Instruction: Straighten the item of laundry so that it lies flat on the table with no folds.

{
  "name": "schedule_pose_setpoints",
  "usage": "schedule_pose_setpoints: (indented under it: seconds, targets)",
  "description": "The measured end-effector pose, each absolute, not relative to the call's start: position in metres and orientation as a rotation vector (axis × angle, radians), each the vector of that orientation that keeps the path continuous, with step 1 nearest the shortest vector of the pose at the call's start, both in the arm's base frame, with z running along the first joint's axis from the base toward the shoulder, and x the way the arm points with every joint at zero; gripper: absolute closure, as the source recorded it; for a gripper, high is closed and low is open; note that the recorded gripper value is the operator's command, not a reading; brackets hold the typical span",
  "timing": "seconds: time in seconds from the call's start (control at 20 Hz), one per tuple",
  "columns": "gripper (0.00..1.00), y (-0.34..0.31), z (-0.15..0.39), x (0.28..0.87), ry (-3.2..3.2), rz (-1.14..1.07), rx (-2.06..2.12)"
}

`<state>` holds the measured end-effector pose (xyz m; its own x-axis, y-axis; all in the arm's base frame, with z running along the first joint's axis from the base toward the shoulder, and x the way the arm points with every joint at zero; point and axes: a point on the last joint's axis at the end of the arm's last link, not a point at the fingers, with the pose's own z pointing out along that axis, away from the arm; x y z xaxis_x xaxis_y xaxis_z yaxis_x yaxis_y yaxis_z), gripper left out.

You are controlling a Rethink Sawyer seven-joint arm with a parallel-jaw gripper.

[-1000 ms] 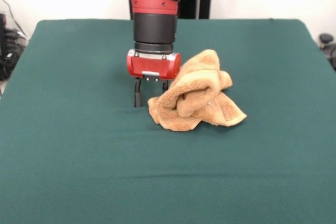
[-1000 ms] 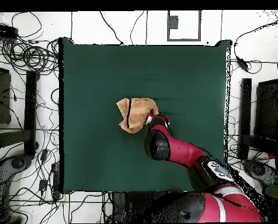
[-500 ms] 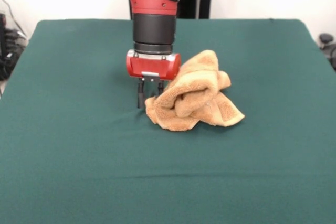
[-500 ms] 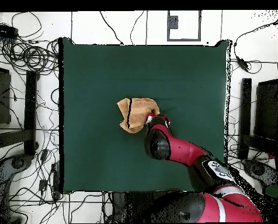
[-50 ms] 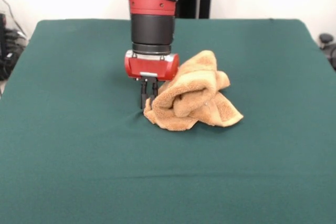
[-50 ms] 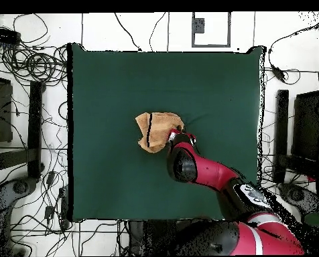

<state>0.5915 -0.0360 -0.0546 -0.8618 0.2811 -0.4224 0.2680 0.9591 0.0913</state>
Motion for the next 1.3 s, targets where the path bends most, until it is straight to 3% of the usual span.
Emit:
schedule_pose_setpoints:
  seconds: [0.3, 0.8, 1.3]
  targets:
    - [1.00, -0.035, -0.054, 0.592, 2.672, 0.025, 0.382]
    - [1.00, -0.002, -0.017, 0.615, 2.911, -0.422, 0.143]
    - [1.00, -0.015, 0.008, 0.636, 2.957, -0.557, 0.120]
